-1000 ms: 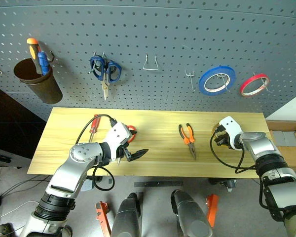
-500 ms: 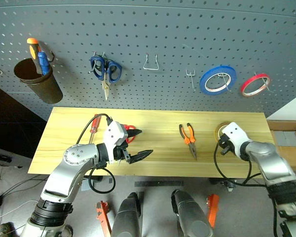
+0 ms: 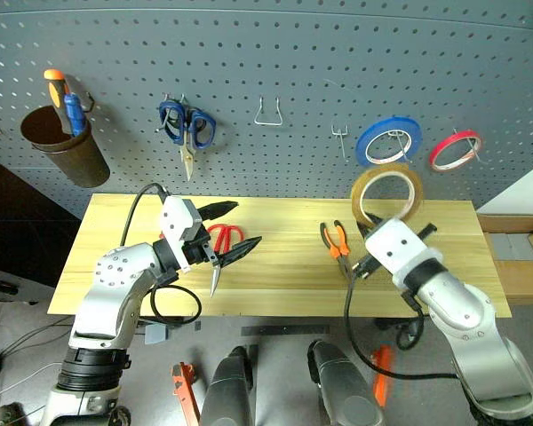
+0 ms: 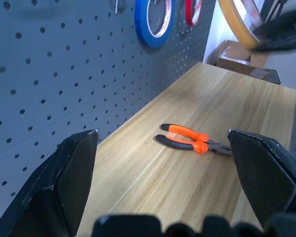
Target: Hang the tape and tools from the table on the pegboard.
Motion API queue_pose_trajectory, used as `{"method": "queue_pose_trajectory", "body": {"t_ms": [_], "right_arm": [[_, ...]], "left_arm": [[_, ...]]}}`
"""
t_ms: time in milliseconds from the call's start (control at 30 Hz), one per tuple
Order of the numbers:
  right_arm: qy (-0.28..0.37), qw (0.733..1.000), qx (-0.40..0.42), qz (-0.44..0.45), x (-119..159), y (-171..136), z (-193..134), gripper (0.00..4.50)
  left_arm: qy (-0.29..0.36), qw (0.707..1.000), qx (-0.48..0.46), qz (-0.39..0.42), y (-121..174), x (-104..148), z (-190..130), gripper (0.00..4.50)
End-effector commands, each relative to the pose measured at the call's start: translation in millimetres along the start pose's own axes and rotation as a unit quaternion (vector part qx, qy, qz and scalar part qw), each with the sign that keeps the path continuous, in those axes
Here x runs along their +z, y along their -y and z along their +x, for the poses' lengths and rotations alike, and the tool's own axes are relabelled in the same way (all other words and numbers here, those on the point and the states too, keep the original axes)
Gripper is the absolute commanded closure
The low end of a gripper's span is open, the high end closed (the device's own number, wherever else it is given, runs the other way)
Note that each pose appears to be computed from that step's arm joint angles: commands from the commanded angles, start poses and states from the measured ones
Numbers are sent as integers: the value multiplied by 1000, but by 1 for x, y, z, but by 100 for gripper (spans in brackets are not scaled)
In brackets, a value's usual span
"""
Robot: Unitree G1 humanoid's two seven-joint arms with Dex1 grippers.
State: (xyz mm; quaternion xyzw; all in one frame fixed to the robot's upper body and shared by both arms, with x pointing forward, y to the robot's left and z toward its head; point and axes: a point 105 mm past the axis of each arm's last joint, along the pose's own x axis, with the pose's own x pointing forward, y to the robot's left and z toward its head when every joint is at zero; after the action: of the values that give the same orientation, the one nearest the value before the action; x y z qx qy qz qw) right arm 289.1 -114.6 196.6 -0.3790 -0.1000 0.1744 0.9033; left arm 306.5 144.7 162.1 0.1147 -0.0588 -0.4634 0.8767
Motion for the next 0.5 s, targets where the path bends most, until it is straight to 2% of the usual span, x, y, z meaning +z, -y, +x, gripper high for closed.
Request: {"method": "queue_pose_trajectory", "body": {"t_ms": [33,300,500], "right_arm": [[31,999,8,-31,8,5,13,439],[65,997,43,-28,12,-3,49,439],[60,997,56,-12,8,-12,66,439]], "left_arm": [[15,1000,-22,-2,7,11,2,0],[23,999,-22,7,7,21,6,0],[25,999,-19,12,8,23,6,0]]}}
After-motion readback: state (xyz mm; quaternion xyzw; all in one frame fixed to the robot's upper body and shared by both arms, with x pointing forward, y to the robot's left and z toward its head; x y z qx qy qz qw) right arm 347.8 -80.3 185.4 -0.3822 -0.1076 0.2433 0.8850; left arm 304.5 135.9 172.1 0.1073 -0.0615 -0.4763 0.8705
